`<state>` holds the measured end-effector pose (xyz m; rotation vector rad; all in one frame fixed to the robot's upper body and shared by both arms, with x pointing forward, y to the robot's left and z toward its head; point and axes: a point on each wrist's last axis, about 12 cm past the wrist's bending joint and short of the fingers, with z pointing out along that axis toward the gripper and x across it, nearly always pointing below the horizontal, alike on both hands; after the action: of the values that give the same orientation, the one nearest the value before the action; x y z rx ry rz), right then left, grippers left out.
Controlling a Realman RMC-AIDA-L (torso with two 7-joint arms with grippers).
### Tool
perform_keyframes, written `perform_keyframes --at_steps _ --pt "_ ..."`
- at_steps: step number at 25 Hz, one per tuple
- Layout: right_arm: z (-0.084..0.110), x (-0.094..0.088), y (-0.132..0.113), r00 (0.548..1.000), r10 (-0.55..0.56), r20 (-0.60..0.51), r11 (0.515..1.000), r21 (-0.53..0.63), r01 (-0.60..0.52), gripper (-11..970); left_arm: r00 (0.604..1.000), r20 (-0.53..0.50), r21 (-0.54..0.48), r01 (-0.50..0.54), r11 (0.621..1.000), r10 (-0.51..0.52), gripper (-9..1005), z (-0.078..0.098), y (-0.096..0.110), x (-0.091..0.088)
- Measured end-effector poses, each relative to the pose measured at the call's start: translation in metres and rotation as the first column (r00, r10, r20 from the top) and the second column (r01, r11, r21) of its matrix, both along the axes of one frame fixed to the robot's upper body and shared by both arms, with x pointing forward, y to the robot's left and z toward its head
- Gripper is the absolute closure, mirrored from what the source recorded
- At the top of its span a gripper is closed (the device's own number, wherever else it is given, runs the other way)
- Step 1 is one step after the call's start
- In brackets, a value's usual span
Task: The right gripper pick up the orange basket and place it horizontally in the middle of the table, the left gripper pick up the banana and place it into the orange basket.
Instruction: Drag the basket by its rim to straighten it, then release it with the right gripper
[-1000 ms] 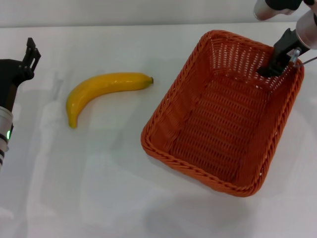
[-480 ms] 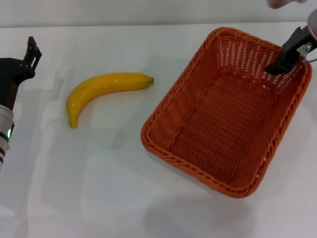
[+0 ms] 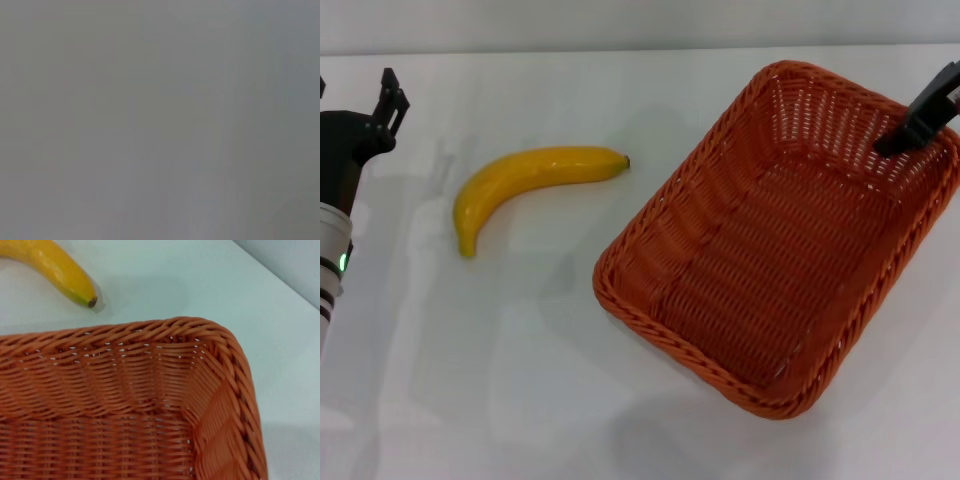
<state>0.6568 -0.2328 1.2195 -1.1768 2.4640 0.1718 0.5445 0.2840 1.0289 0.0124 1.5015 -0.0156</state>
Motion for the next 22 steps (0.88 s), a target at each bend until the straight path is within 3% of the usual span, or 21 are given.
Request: perform_keyframes --at_steps 9,22 --pt "0.003 0.002 -0.022 0.99 -0.098 -0.099 0.989 0.099 0.108 794 1.0 -0.002 0.002 0.008 1.0 -0.008 163 0.001 -0.002 0.004" --pt "-0.009 -0.006 -0.07 0.952 -0.206 -0.225 0.933 0.247 0.26 822 1.0 0.007 0.005 0.019 1.0 -0.019 163 0.005 -0.005 0.008"
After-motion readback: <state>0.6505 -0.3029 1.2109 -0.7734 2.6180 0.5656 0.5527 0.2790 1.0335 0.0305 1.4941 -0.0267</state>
